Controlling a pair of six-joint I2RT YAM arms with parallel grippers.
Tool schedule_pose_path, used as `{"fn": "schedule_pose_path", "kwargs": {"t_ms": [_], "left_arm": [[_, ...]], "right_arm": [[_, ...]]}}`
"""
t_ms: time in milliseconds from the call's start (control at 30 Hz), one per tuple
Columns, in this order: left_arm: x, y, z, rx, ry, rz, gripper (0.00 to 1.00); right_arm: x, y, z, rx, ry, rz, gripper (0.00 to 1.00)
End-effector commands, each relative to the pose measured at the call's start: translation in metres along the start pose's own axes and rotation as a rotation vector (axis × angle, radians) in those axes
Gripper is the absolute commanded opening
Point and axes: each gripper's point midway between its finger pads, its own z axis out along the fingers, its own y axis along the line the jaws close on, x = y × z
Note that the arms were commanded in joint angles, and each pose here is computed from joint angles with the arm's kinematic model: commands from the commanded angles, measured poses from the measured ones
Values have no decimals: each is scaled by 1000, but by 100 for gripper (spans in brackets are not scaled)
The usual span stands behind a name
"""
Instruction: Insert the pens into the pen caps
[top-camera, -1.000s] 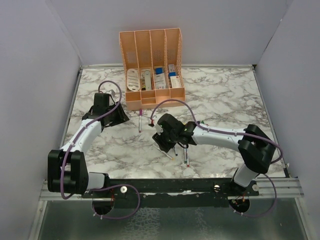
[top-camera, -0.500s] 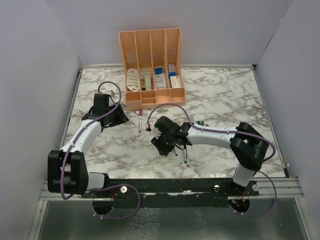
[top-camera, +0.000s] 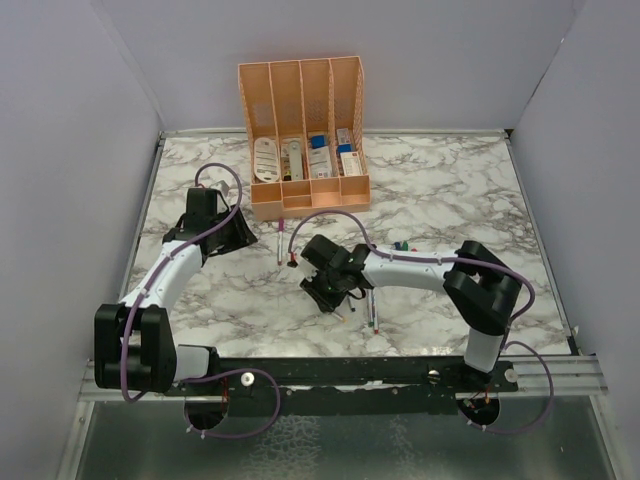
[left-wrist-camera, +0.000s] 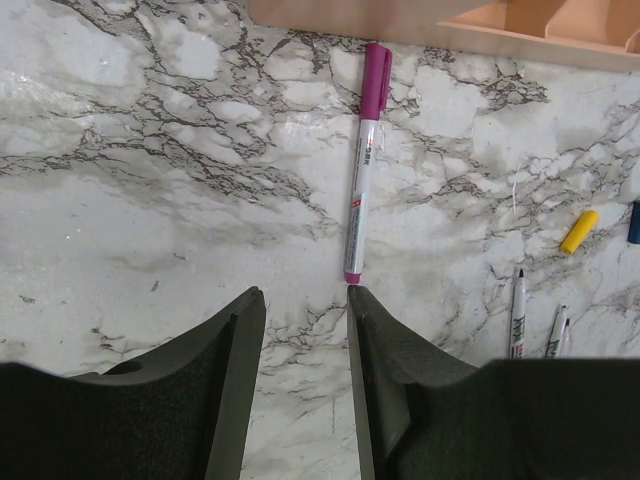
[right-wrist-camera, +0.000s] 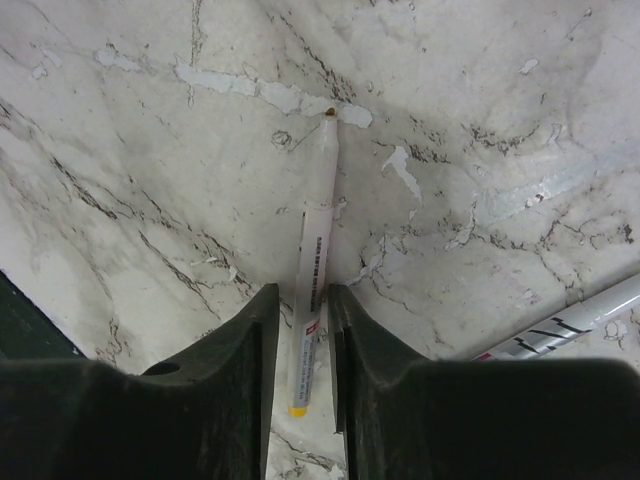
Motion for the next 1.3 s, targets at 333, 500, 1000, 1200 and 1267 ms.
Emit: {"fn": "schedule_pose_path", "kwargs": {"t_ms": [333,500,1000,1200,1267], "left_arm": [[-5,1,-12,-5,-40,41,41],[-4,4,-13,-14,-42,43,41],[-16,-15,-13,92,-92,119,41],[-31,-51,-15,278,-146,183,40],[-37,-69,-19,356,-171,216,40]], "right_arm": [[42,8,23,41,232,3,6],[30,15,18,25,198,26,1],[-109,-53,-71,313,-319,202,1],[-145,-133,-152,311,-691,482,1],[-149,-154,-177,294,-807,531,1]]}}
